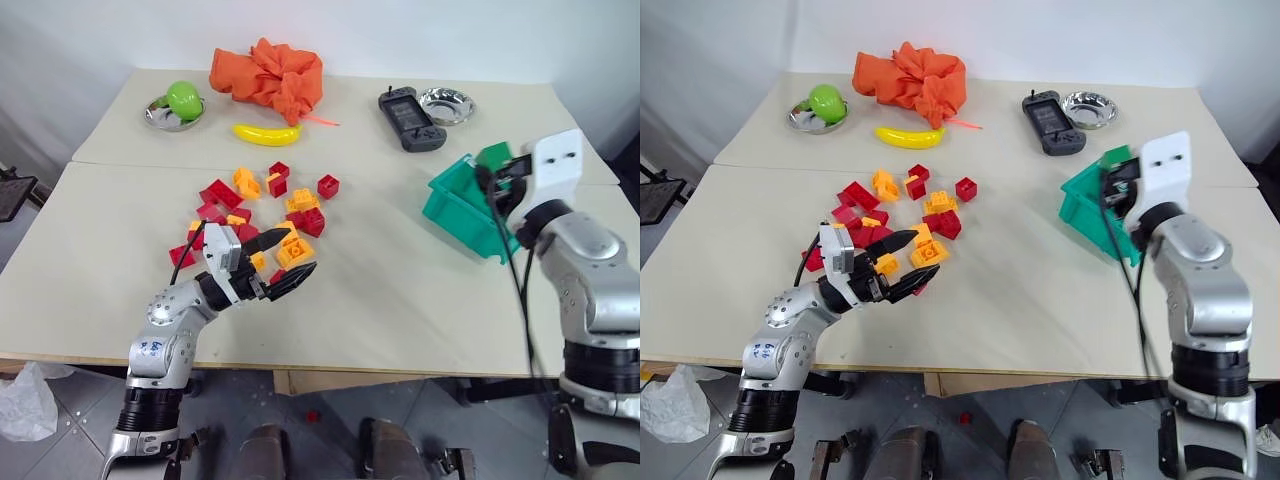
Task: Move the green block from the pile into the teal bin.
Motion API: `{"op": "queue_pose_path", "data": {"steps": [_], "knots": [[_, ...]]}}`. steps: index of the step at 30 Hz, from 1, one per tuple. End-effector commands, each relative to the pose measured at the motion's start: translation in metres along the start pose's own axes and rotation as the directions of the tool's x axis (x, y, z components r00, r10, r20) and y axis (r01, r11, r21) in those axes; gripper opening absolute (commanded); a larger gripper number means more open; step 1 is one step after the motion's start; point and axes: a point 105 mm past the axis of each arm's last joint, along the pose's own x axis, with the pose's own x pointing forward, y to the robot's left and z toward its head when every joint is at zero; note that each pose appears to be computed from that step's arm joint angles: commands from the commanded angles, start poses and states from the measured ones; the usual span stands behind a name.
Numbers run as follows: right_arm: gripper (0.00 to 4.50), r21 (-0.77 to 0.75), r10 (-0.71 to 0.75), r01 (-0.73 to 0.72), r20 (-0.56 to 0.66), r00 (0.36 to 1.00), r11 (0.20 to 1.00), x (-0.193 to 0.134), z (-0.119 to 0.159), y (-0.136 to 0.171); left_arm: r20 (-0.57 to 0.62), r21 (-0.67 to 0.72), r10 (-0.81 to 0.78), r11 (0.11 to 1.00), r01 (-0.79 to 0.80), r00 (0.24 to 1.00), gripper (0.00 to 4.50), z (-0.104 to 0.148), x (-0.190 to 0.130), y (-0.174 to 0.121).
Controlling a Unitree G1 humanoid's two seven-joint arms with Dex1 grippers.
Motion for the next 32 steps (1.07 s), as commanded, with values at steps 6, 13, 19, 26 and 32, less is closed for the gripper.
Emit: {"op": "queue_pose_path", "data": {"steps": [6, 13, 19, 26, 32], "knots": [[2.25, 0.032, 0.014, -0.013, -0.040, 0.999, 0.999, 0.026, -0.007, -0.021, 0.012, 0.043, -0.023, 0.999, 0.022, 1.000, 4.50, 0.010, 0.000, -0.007], [4.49, -0.028, 0.172, -0.171, 0.045, 0.984, 0.985, 0.017, 0.009, -0.016, -0.088, 0.139, -0.018, 0.990, 0.030, 0.996, 4.50, 0.004, -0.019, 0.002], [4.49, -0.079, 0.298, -0.293, 0.056, 0.953, 0.953, -0.009, -0.009, -0.010, -0.144, 0.210, 0.065, 0.977, -0.033, 0.987, 4.50, -0.002, -0.042, 0.022], [4.49, -0.122, 0.581, -0.570, 0.251, 0.774, 0.813, -0.081, -0.016, 0.033, -0.235, 0.255, 0.206, 0.956, -0.144, 0.950, 4.50, -0.011, -0.087, 0.033], [4.49, -0.099, 0.690, -0.683, 0.127, 0.713, 0.724, -0.122, -0.064, 0.045, -0.249, 0.299, 0.320, 0.923, -0.242, 0.914, 4.50, -0.009, -0.119, 0.041]]}}
